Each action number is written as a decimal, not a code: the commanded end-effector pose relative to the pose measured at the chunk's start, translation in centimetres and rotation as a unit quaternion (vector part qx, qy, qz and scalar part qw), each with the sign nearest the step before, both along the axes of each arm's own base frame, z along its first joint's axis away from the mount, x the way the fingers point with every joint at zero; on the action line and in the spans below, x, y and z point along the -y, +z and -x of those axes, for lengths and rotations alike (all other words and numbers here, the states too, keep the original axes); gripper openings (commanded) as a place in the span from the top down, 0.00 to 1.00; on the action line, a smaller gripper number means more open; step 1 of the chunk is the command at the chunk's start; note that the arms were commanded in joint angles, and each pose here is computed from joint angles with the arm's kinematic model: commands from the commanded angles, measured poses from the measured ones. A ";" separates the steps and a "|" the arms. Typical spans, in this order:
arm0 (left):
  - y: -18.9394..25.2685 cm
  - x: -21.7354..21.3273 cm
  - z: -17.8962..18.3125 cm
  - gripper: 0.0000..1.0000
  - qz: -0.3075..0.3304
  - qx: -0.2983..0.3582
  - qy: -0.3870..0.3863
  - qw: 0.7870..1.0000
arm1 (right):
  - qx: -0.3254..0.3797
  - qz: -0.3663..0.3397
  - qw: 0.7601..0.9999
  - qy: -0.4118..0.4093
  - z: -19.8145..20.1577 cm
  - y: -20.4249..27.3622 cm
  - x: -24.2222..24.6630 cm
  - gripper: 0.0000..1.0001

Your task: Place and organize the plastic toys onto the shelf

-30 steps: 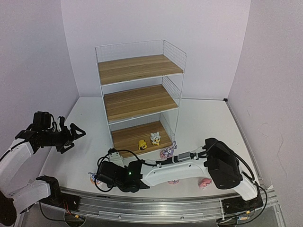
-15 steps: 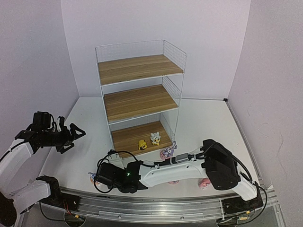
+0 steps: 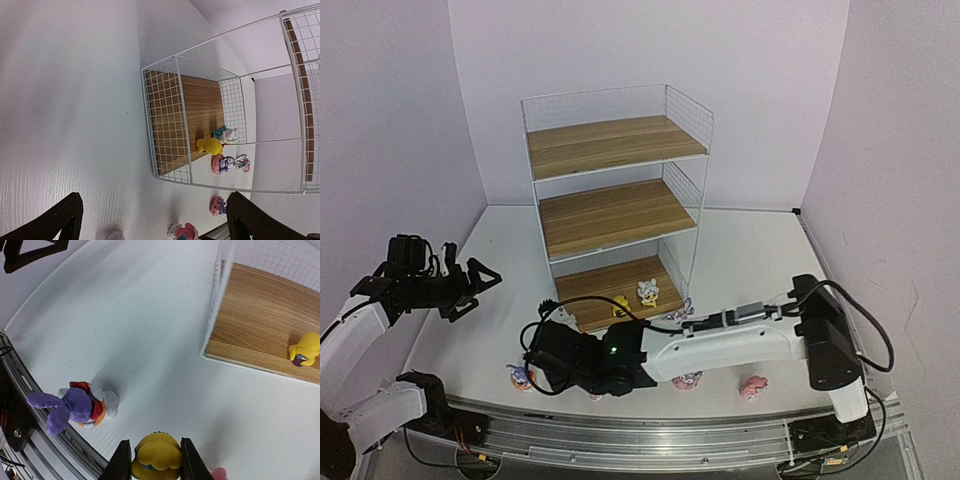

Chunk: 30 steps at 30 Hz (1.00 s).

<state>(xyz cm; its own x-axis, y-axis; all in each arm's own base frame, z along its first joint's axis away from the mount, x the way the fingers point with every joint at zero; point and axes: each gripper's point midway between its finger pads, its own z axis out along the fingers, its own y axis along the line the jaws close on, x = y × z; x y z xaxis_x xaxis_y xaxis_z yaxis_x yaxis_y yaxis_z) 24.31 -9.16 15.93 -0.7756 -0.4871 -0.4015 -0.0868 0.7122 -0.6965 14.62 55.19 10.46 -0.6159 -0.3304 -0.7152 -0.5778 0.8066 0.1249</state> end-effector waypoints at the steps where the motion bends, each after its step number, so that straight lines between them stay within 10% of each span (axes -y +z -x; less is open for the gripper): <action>1: 3.2 0.5 -1.9 0.00 0.008 0.059 -0.012 0.998 | 0.004 -0.031 0.999 0.014 -2.0 4.4 2.7 0.89; 30: 0.5 2.1 -1.7 0.00 0.002 0.058 -0.037 0.998 | 0.022 -0.023 0.999 0.005 -11.1 -0.9 3.3 0.90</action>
<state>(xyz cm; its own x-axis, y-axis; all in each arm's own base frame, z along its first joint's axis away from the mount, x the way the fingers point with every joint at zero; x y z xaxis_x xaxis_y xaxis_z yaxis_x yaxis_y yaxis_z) 26.18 -11.02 16.08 -0.7621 -0.4494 -0.4662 0.0163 0.7064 -0.7077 24.17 50.05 7.08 -0.6195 -0.3592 -0.6980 -0.5825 0.8064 0.1021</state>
